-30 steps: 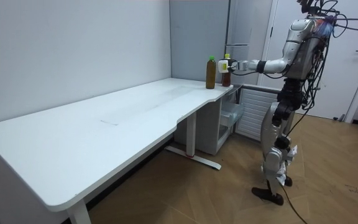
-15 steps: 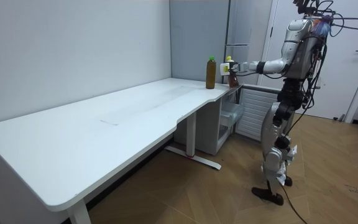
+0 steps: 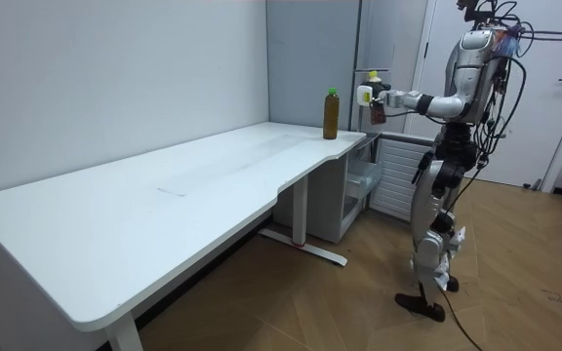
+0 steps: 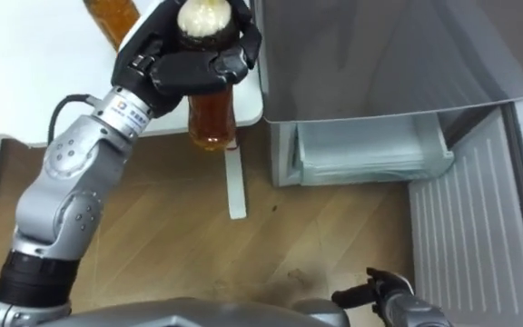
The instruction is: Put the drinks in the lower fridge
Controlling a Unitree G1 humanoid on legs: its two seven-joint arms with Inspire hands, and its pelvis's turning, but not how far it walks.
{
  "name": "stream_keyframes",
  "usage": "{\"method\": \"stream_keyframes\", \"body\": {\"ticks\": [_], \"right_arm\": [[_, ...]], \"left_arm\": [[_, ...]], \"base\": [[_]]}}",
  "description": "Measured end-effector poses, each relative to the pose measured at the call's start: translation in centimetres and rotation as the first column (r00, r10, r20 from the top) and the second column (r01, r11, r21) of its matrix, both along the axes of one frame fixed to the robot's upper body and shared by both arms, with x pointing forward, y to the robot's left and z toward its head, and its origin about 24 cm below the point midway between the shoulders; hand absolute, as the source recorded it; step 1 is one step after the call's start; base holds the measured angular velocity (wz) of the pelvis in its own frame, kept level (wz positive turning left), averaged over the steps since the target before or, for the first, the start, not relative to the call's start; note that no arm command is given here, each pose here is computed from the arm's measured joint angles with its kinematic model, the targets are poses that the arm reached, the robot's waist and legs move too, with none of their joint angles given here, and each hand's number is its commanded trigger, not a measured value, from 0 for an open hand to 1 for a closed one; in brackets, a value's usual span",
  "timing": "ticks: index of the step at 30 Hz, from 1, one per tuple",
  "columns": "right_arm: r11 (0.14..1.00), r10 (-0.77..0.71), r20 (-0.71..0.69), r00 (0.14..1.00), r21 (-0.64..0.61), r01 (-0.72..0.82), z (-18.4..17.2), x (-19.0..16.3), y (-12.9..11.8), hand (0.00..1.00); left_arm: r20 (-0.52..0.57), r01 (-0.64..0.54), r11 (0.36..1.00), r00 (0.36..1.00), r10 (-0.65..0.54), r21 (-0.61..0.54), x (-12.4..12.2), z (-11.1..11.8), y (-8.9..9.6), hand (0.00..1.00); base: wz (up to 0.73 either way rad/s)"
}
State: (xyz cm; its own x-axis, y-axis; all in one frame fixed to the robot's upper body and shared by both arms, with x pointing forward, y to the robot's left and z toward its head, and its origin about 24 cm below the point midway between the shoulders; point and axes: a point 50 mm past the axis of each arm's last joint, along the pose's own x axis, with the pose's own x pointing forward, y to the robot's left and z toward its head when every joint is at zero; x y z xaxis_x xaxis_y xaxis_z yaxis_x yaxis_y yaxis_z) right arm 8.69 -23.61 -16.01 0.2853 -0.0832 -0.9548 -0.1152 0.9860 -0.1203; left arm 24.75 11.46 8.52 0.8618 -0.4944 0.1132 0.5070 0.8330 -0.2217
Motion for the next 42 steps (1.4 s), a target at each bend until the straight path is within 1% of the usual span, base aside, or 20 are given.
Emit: {"method": "stream_keyframes", "body": {"ticks": [3,8,12,14,16,19,21,23,26,28,35,42], "right_arm": [[0.999,0.045,0.022,0.999,0.023,-0.046,0.0,0.9,1.0,0.0],[0.985,0.129,0.049,0.99,0.114,-0.134,0.0,1.8,3.2,0.0],[0.962,0.202,0.116,0.972,0.16,-0.219,0.7,3.5,4.5,0.0],[0.937,0.249,0.178,0.952,0.206,-0.283,1.5,4.9,5.7,0.0],[0.918,0.27,0.217,0.938,0.237,-0.319,2.0,5.6,6.3,0.0],[0.891,0.295,0.26,0.92,0.273,-0.363,2.7,6.4,7.0,0.0],[0.878,0.305,0.285,0.909,0.285,-0.384,3.2,6.8,7.3,0.0],[0.858,0.324,0.319,0.89,0.298,-0.419,3.7,7.3,7.9,0.0],[0.834,0.337,0.332,0.881,0.328,-0.443,3.9,7.2,8.3,0.0],[0.818,0.347,0.338,0.875,0.347,-0.458,4.1,7.2,8.5,0.0],[0.768,0.371,0.371,0.851,0.392,-0.506,4.7,7.6,9.1,0.0],[0.733,0.379,0.44,0.815,0.396,-0.554,6.0,8.5,9.6,0.0]], "left_arm": [[-0.038,0.004,1.0,0.999,-0.005,-0.026,-0.6,-0.8,0.1,1.0],[-0.125,0.038,0.998,0.991,-0.044,-0.054,-2.3,-2.9,0.2,1.0],[-0.146,0.081,0.992,0.985,-0.094,-0.092,-2.9,-3.3,-0.5,1.0],[-0.166,0.111,0.984,0.977,-0.134,-0.14,-3.2,-3.5,-0.9,1.0],[-0.178,0.129,0.975,0.971,-0.161,-0.18,-3.5,-3.7,-1.1,1.0],[-0.198,0.14,0.964,0.962,-0.187,-0.226,-4.0,-4.1,-1.0,1.0],[-0.212,0.149,0.963,0.957,-0.198,-0.226,-4.2,-4.4,-0.7,1.0],[-0.252,0.146,0.964,0.946,-0.202,-0.223,-4.4,-5.3,-0.5,1.0],[-0.313,0.13,0.968,0.93,-0.195,-0.217,-4.6,-6.7,-0.3,1.0],[-0.334,0.124,0.97,0.923,-0.19,-0.208,-4.7,-7.2,-0.1,1.0],[-0.369,0.108,0.973,0.912,-0.179,-0.205,-4.8,-8.1,0.1,1.0],[-0.404,0.095,0.977,0.9,-0.165,-0.189,-5.0,-8.9,0.5,1.0]], "base": [[0.03],[0.08],[0.14],[0.08],[0.02],[0.02],[0.06],[0.0],[0.0],[0.0],[-0.02],[-0.01]]}}
